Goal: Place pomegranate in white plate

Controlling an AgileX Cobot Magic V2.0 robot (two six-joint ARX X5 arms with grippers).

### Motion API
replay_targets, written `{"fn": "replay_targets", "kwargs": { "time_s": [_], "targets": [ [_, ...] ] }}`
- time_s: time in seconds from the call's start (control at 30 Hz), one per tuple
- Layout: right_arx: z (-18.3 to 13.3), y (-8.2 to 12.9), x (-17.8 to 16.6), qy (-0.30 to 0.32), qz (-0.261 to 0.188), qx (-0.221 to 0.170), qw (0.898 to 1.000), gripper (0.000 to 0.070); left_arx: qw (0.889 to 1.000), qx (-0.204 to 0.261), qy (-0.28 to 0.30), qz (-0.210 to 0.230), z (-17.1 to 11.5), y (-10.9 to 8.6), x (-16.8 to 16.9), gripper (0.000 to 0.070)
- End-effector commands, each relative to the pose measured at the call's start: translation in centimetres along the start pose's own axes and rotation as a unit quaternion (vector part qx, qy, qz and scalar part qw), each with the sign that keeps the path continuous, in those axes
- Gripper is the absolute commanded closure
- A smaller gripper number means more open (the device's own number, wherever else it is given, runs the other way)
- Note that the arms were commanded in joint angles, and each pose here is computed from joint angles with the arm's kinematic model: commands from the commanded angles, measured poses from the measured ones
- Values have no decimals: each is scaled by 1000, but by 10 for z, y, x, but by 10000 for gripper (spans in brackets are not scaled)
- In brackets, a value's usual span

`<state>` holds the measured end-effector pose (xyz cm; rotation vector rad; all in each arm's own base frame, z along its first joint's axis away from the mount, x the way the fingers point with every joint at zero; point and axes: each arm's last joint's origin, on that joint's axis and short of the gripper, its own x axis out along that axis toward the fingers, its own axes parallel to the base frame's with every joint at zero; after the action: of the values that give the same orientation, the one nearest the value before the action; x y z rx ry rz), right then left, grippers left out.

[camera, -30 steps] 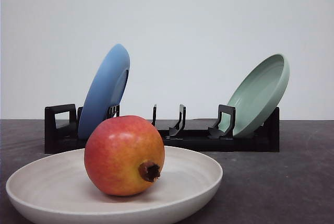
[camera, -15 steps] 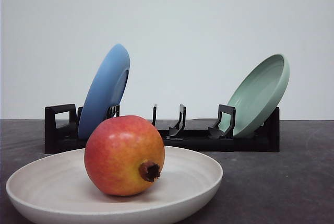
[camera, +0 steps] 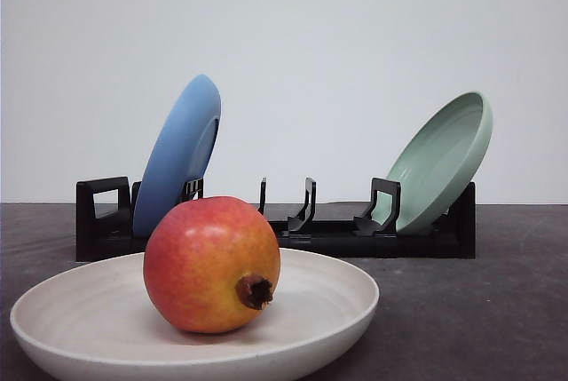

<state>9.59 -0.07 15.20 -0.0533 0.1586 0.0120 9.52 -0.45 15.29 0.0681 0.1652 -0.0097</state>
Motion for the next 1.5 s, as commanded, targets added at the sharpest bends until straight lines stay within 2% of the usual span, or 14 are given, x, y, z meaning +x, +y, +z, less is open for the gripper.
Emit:
{"fn": "replay_targets", "kwargs": {
  "time_s": [0.0,1.47],
  "targets": [
    [0,0,0,-6,-3,-4,1000,697,1000,-4,6,0,-3,0,1,700],
    [0,0,0,-6,-3,-4,1000,697,1000,-4,6,0,-3,0,1,700]
  ]
}}
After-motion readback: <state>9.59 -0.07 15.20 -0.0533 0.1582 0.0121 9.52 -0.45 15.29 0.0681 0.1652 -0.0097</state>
